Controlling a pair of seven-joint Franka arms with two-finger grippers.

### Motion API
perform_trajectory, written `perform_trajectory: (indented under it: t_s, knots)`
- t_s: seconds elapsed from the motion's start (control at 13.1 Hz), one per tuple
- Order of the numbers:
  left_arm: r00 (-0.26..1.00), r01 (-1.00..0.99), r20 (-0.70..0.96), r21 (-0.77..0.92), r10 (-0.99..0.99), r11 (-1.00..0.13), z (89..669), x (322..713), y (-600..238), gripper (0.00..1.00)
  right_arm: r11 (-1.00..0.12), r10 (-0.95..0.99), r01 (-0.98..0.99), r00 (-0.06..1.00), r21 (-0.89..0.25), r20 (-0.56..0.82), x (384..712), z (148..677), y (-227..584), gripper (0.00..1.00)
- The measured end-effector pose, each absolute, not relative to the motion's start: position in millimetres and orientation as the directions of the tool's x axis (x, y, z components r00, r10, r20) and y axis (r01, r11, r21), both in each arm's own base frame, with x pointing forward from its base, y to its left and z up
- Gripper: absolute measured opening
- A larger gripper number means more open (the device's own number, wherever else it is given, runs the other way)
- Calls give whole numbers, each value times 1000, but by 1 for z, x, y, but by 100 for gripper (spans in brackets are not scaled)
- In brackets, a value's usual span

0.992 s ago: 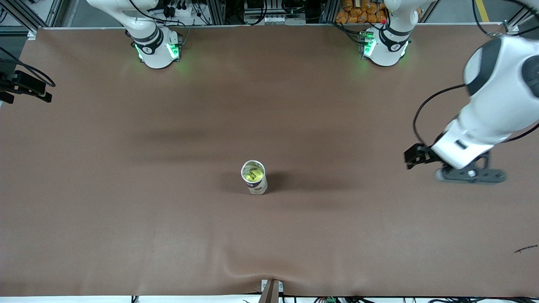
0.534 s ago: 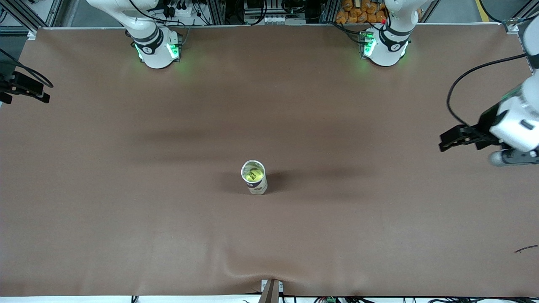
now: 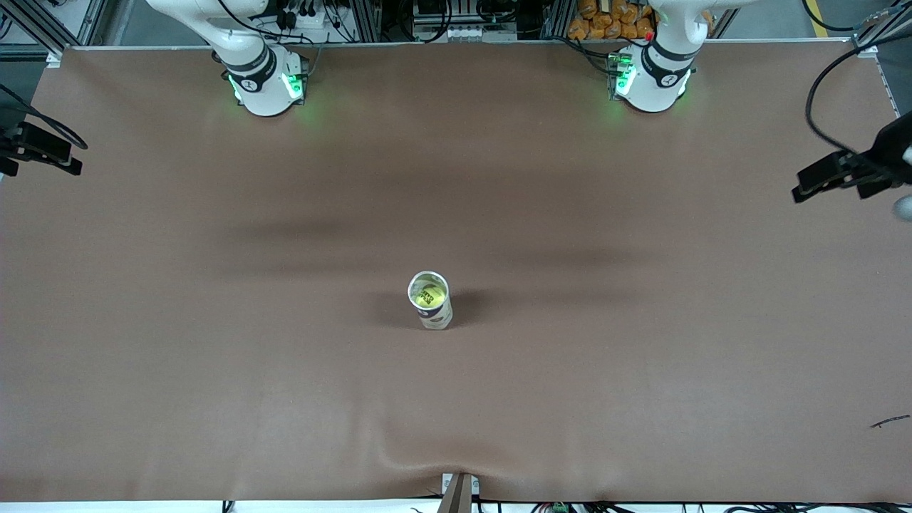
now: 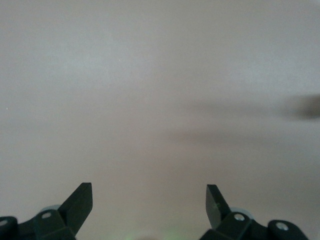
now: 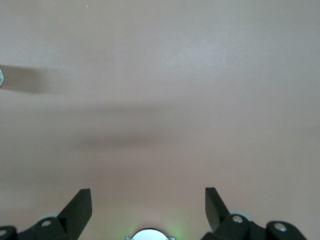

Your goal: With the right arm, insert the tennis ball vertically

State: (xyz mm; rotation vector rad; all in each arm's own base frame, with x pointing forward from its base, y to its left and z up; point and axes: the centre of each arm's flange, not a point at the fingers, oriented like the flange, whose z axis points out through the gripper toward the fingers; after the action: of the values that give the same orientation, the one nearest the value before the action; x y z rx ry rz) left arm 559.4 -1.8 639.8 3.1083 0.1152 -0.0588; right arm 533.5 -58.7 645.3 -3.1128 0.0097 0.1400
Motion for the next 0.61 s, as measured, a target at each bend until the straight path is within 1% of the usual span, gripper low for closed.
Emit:
perform_trajectory:
  t_s: [0.15, 0.61]
  knots:
    - [996, 74, -45, 35, 72, -997, 642, 543, 3, 100, -1000, -4, -6, 996, -25, -87, 534, 646, -58, 100]
    - [999, 14, -45, 35, 13, -999, 636, 509, -30, 100, -1000, -5, -7, 997, -24, -77, 535, 646, -59, 100]
